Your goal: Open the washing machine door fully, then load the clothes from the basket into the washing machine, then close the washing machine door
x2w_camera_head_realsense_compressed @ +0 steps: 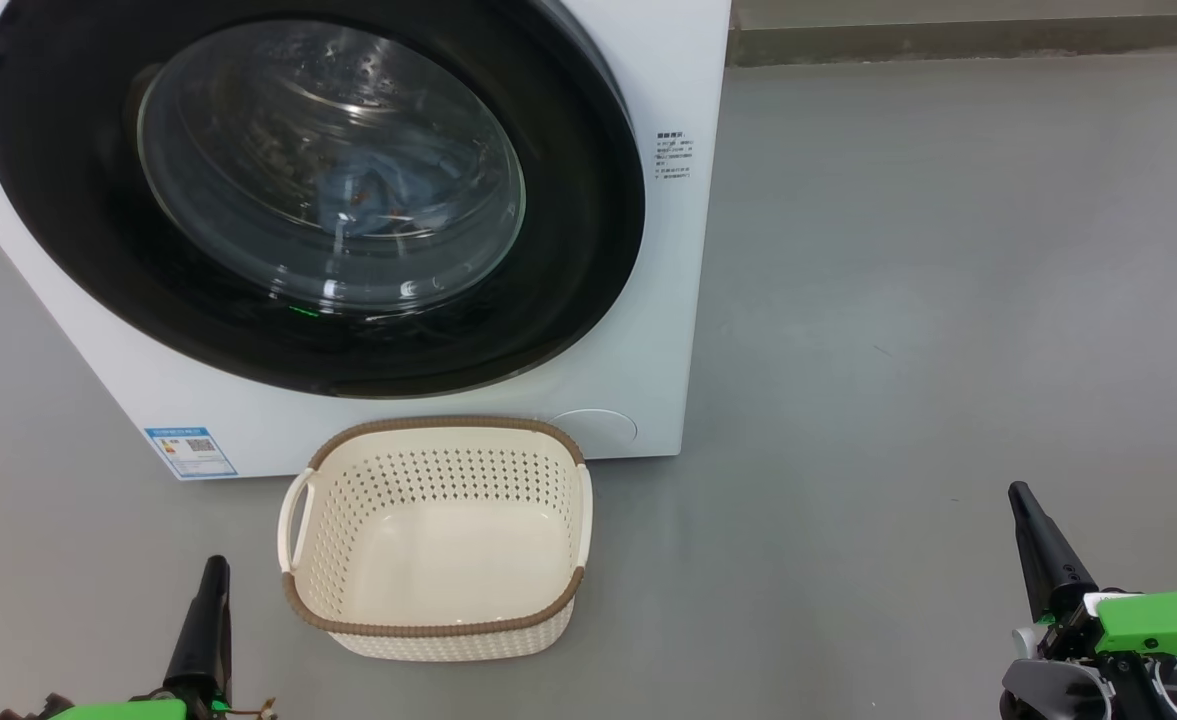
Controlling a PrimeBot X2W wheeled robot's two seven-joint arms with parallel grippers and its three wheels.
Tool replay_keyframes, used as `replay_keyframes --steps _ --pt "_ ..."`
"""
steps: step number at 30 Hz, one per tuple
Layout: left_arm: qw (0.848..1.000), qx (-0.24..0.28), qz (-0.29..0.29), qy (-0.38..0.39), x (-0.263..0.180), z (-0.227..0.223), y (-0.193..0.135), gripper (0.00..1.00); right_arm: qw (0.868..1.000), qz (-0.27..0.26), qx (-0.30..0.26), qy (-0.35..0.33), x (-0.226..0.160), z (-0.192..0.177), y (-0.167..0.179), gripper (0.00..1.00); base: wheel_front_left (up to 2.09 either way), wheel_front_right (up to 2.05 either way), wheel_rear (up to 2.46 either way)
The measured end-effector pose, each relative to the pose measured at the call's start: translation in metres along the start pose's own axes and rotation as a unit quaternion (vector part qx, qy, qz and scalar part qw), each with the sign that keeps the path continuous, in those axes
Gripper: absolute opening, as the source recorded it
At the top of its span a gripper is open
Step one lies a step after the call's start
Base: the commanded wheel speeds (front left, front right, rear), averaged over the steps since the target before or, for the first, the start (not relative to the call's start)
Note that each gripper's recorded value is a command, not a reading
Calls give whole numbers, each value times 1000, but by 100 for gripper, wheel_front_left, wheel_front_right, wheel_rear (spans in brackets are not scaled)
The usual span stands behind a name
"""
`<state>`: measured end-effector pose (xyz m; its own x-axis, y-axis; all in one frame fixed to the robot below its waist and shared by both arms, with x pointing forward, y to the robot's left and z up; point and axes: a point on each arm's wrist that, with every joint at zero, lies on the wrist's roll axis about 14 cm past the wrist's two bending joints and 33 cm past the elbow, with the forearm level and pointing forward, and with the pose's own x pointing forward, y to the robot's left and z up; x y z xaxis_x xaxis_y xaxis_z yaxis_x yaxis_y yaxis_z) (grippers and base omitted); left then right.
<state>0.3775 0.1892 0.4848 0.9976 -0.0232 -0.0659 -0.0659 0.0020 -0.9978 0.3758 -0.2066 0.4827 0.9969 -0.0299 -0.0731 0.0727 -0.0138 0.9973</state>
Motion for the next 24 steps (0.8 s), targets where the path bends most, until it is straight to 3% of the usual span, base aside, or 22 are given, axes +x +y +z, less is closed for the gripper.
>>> replay_keyframes --steps 24 --pt "1000 0 0 0 0 0 0 0 1000 0 0 0 0 0 0 0 0 0 0"
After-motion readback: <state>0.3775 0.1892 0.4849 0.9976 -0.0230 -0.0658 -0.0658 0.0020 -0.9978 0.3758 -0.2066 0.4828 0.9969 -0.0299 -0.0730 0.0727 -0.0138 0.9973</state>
